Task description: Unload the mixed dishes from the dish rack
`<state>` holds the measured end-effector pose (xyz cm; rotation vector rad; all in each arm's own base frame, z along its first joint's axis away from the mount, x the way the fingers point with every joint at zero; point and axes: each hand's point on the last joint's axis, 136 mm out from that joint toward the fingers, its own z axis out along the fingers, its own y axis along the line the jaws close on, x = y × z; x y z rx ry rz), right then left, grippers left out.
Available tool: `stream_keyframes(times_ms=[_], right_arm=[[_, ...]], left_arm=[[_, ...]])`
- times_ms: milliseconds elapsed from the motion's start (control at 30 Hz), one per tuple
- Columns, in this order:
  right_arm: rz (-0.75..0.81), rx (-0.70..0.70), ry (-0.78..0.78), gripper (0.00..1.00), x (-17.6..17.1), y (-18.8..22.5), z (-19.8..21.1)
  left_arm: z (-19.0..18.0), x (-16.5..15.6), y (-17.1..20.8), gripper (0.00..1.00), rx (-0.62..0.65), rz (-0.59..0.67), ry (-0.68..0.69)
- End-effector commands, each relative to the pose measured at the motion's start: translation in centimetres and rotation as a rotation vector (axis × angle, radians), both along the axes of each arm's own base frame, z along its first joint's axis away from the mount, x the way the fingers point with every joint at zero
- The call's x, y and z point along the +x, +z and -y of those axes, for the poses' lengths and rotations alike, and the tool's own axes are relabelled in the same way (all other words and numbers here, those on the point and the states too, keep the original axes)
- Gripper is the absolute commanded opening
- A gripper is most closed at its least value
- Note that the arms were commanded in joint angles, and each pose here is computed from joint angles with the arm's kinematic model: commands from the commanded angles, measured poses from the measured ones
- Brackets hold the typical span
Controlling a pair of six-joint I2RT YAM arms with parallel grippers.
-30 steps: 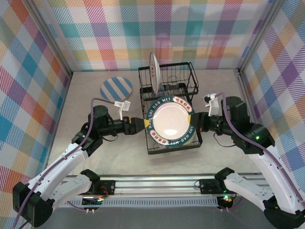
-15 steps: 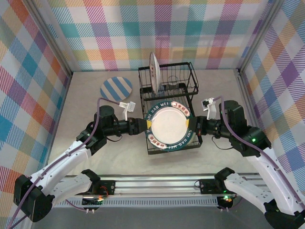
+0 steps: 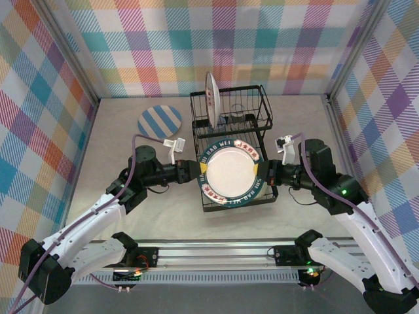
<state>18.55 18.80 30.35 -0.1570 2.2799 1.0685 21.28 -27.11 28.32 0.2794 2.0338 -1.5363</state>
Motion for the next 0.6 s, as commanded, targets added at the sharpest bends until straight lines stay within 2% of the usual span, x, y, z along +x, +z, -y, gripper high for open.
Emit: stream_keyframes(times_ms=[0, 100, 233, 300, 367, 433, 500, 567], right_arm=[[0.069, 0.082, 0.026, 0.00, 0.3, 2.4, -0.8], [0.069, 0.085, 0.031, 0.00, 0.5, 2.3, -1.0], [0.072, 0.080, 0.027, 0.00, 0.8, 2.1, -1.1], [0.088, 0.080, 0.025, 0.16, 0.9, 2.2, -1.0], [0.106, 0.086, 0.028, 0.39, 0.8, 2.3, -1.0], [0.125, 0.084, 0.027, 0.73, 0.7, 2.5, -0.8], [0.138, 0.079, 0.031, 1.00, 0.6, 2.5, -0.7], [0.155, 0.072, 0.036, 0.99, 0.5, 2.6, -0.6]], left_arm=[[0.1, -0.5, 0.8, 0.11, -0.031, 0.026, -0.010], [0.1, -0.5, 0.8, 0.01, -0.034, 0.025, -0.007], [-0.5, 0.1, 0.7, 0.00, -0.008, 0.040, 0.046], [-1.3, 0.4, 0.7, 0.00, 0.010, 0.051, 0.096], [-1.5, 0.4, 1.3, 0.00, 0.000, 0.062, 0.112], [-1.7, 0.5, 1.8, 0.00, -0.012, 0.060, 0.126], [-1.8, 0.6, 2.3, 0.00, -0.024, 0.056, 0.138], [-1.7, 0.6, 3.1, 0.00, -0.047, 0.057, 0.140]])
